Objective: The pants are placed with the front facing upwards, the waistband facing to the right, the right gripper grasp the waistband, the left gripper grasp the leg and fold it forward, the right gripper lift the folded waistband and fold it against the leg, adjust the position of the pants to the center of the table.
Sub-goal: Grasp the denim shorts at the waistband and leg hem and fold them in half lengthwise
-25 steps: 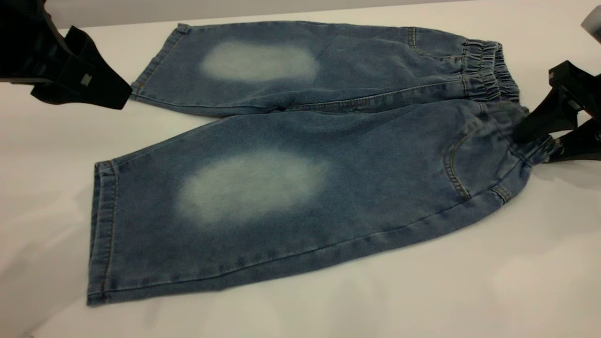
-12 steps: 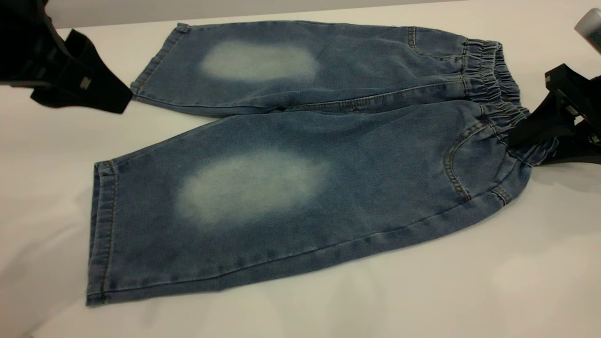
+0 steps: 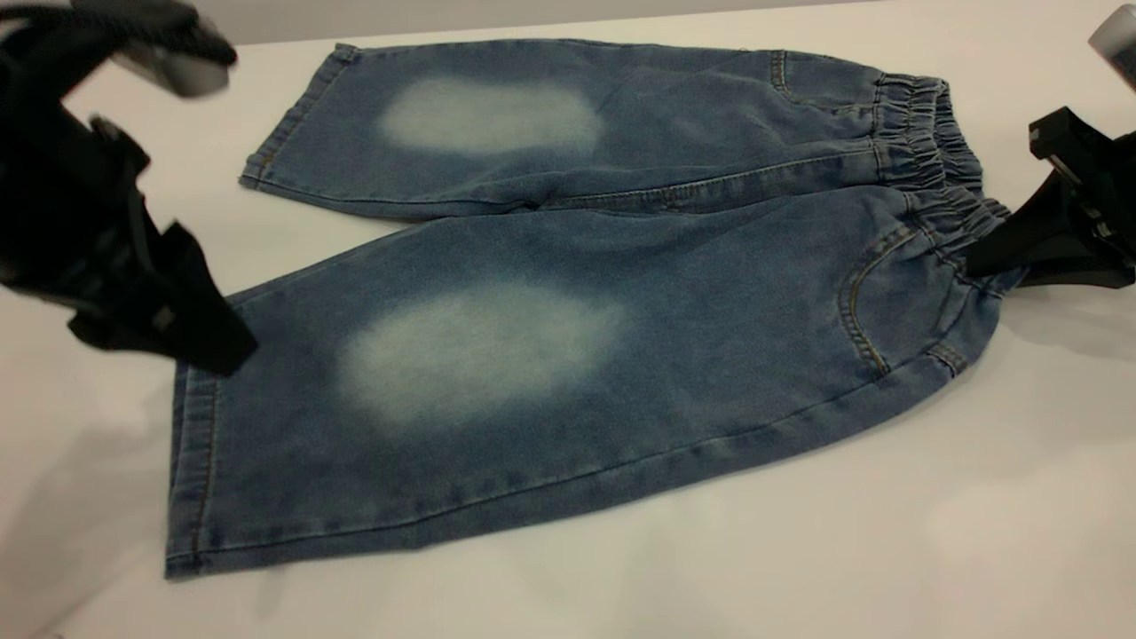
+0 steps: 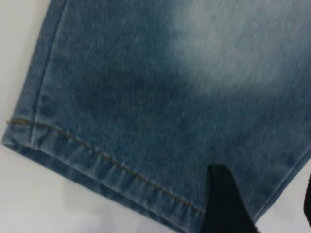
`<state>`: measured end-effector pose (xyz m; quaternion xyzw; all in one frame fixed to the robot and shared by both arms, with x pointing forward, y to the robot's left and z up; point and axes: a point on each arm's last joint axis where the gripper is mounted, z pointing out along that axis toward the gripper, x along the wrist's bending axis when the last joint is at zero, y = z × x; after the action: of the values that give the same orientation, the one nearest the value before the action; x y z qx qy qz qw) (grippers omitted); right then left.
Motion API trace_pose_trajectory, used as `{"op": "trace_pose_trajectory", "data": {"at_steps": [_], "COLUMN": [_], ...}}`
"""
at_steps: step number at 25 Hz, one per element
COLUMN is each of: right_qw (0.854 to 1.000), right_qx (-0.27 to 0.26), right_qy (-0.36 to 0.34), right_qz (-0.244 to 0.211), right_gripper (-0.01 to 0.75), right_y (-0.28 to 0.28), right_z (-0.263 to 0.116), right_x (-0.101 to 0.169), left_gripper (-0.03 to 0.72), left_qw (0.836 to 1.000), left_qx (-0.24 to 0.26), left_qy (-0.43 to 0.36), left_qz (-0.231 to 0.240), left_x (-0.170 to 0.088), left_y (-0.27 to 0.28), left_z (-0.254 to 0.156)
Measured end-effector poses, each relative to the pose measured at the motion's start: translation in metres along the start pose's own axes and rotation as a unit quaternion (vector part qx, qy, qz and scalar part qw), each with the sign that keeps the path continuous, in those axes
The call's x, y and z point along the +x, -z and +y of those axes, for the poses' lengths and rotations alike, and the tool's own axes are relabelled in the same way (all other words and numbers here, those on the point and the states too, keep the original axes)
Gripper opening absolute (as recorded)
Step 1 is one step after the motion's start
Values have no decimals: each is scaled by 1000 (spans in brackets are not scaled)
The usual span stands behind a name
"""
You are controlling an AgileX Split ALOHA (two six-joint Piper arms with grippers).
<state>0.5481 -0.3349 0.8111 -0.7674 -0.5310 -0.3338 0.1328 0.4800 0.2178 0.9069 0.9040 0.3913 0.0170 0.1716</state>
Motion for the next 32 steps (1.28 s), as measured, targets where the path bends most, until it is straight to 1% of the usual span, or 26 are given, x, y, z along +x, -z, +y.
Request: {"op": "trace_pose_trajectory", "data": {"at_steps": [4,10,13,17,21,24,32], "right_qw": [1000,1000,1000,1000,1000,1000,1000], "right_qx": [-5,-6,-7,-7,-8,-8,-8], "right_qy": [-6,-7,-9,-9,-10,-10,-10], "right_qz": [1,5,6,6,6,6,6], "right_gripper": [36,36,36,36,37,37,39], "right_y": [0,0,0,0,0,0,0], "right_z": [1,1,1,1,1,1,1], "right_x": [0,1,1,1,1,1,1], "left_gripper": [372,372,372,372,372,372,372], "left_qw": [999,994,993,991,990,989,985], "left_qx": [48,84,84,87,101,103,112], "left_qy": [-14,-68,-87,-103,-100,-99,-128], "left_qz": [-22,-10,6,26,20,25,21], "left_x": [-4,-16,-23,-20,-19,-17,-27], "left_y": [-12,-22,-27,-36,-44,-49,-62], "left_z": [-15,-38,-45,-51,-55,-56,-54]}}
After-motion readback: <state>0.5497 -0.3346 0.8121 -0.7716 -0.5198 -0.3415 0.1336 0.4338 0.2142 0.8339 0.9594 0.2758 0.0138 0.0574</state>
